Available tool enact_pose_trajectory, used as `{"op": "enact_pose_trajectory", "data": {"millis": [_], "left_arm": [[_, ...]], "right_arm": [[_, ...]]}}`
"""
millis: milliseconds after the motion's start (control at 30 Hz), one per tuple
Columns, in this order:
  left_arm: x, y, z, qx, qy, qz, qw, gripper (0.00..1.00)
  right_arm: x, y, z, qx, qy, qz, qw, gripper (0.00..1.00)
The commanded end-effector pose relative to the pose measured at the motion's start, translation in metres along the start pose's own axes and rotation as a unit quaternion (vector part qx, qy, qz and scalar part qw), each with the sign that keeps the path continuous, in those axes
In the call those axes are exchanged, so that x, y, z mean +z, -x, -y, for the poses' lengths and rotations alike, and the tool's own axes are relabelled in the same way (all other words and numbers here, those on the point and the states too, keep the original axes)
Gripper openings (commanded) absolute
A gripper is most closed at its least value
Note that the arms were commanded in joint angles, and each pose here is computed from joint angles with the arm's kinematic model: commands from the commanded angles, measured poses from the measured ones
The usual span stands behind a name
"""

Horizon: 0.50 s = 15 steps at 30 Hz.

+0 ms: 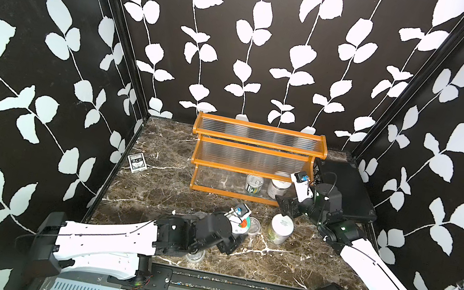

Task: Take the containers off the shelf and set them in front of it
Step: Place the container at the center of the board.

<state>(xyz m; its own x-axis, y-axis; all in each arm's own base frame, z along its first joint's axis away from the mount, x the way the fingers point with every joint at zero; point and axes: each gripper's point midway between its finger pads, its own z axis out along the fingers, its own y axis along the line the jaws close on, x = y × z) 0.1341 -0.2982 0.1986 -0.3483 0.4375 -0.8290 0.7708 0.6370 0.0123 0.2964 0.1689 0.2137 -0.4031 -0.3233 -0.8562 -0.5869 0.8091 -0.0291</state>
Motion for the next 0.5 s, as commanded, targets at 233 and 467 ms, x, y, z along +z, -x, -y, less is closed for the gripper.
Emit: {"op": "enact_pose_trajectory", "data": {"millis": [233,467], "left_arm": [[0.014,-0.06,0.003,-0.007,-0.007,-0.05,0.999,0.74],[0.024,-0.086,0.021,-0.012,-0.054,-0.077,0.995,0.74]], "right_arm": [[-0.013,0.015,0.004,-0.012,-0.009,0.024,1.0,1.0],[-0.017,0.013,0.003,-0.011,-0.008,0.025,1.0,1.0]]}}
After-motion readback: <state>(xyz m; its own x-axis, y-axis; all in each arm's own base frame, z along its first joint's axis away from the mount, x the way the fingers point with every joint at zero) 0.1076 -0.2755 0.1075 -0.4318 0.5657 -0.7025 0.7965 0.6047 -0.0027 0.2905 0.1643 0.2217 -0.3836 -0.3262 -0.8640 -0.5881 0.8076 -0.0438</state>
